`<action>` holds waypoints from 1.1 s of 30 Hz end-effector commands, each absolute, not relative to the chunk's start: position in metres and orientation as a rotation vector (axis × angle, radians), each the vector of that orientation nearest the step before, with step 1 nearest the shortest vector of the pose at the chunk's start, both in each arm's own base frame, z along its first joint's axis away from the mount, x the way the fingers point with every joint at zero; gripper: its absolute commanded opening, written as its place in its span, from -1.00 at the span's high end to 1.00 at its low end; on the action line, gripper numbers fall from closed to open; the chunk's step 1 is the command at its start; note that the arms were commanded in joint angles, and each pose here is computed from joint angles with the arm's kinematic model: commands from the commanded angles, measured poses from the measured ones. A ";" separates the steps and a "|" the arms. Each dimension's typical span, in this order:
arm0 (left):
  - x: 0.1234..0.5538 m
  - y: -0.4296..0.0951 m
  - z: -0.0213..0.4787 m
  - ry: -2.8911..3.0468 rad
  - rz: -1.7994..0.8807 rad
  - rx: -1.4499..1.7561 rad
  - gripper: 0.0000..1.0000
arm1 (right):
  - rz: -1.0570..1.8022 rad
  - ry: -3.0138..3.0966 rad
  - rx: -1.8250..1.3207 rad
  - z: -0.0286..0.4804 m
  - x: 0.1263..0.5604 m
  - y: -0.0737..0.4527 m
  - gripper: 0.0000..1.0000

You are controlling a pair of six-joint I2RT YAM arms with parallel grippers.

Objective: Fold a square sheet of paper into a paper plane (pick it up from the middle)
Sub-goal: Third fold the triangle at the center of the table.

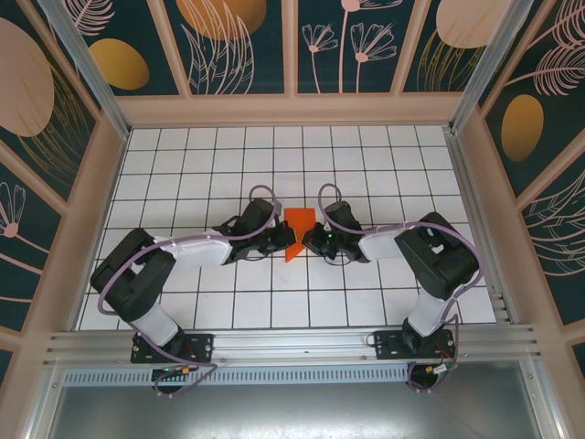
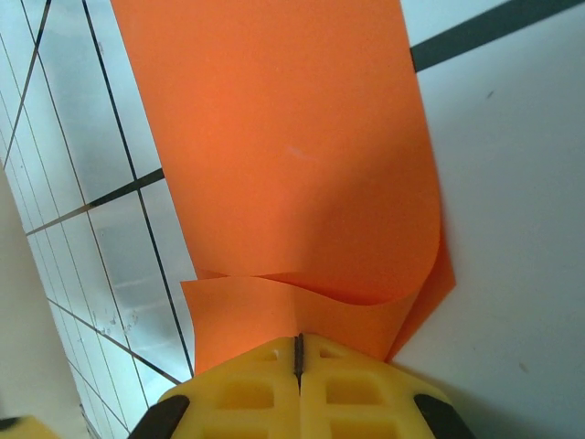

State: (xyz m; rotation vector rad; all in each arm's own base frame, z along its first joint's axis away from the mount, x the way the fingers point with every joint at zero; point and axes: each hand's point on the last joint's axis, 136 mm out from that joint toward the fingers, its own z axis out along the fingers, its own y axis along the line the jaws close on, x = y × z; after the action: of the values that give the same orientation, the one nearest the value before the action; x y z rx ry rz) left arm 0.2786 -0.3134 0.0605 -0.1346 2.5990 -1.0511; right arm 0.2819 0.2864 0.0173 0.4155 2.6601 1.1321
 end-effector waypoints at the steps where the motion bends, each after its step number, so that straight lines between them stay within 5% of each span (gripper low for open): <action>1: 0.272 -0.324 0.050 2.636 -1.083 -0.151 1.00 | 0.971 2.785 0.504 -0.019 0.258 0.264 1.00; 25: 0.246 -0.294 -0.012 2.808 -0.864 -0.223 1.00 | 0.953 2.803 0.492 -0.025 0.255 0.261 1.00; 33: 0.231 -0.272 -0.037 2.879 -0.737 -0.218 1.00 | 1.042 2.651 0.078 0.032 0.281 0.283 1.00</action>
State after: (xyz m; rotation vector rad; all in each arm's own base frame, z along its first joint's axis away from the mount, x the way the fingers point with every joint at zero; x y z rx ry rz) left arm 0.2610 -0.3113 0.0124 -0.1835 2.7054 -0.9905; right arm 0.2818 0.2868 0.0201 0.2532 2.6545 1.0983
